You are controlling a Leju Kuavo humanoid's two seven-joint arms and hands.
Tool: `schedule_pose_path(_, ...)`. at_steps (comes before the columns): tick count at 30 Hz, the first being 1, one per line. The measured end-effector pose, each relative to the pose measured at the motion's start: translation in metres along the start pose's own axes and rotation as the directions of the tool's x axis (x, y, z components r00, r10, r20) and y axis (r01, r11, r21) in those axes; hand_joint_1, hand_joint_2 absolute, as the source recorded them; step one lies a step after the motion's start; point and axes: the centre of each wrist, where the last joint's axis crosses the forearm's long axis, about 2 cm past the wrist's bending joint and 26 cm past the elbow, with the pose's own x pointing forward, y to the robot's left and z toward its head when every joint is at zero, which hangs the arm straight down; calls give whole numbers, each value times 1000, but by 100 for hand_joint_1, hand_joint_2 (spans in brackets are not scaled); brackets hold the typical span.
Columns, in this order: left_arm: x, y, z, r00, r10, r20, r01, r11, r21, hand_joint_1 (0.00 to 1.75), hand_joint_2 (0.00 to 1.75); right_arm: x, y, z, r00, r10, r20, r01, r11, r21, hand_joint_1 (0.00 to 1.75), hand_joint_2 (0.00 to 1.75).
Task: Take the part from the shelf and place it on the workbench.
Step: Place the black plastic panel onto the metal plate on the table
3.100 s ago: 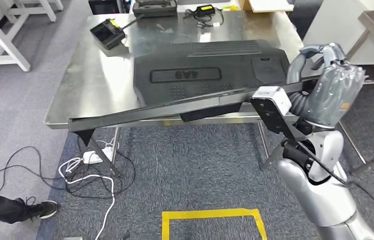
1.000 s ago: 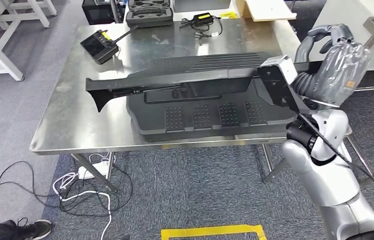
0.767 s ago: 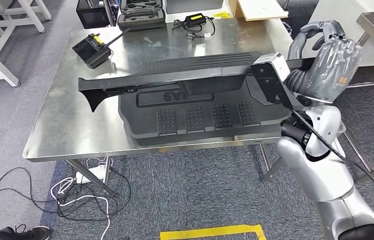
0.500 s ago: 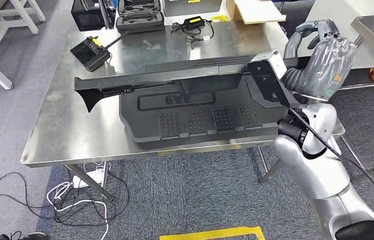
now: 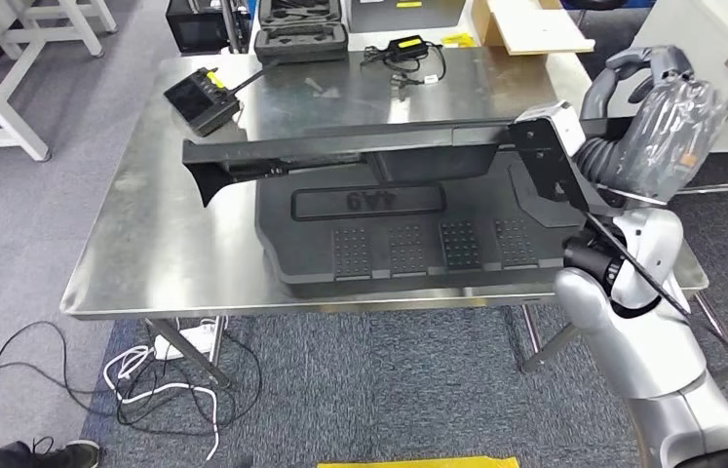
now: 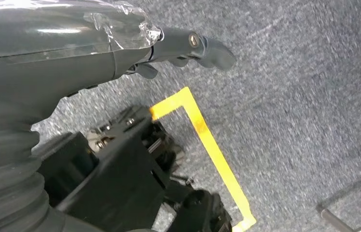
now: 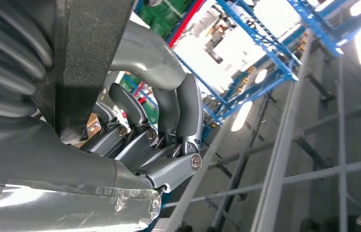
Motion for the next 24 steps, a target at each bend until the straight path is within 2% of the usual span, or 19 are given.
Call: schedule_pose_path(24,3,-2,-1,1000,-2,7,2,1000,-15,0,175,-6,3,1,999,21,-29,-21,1000,17,175,175)
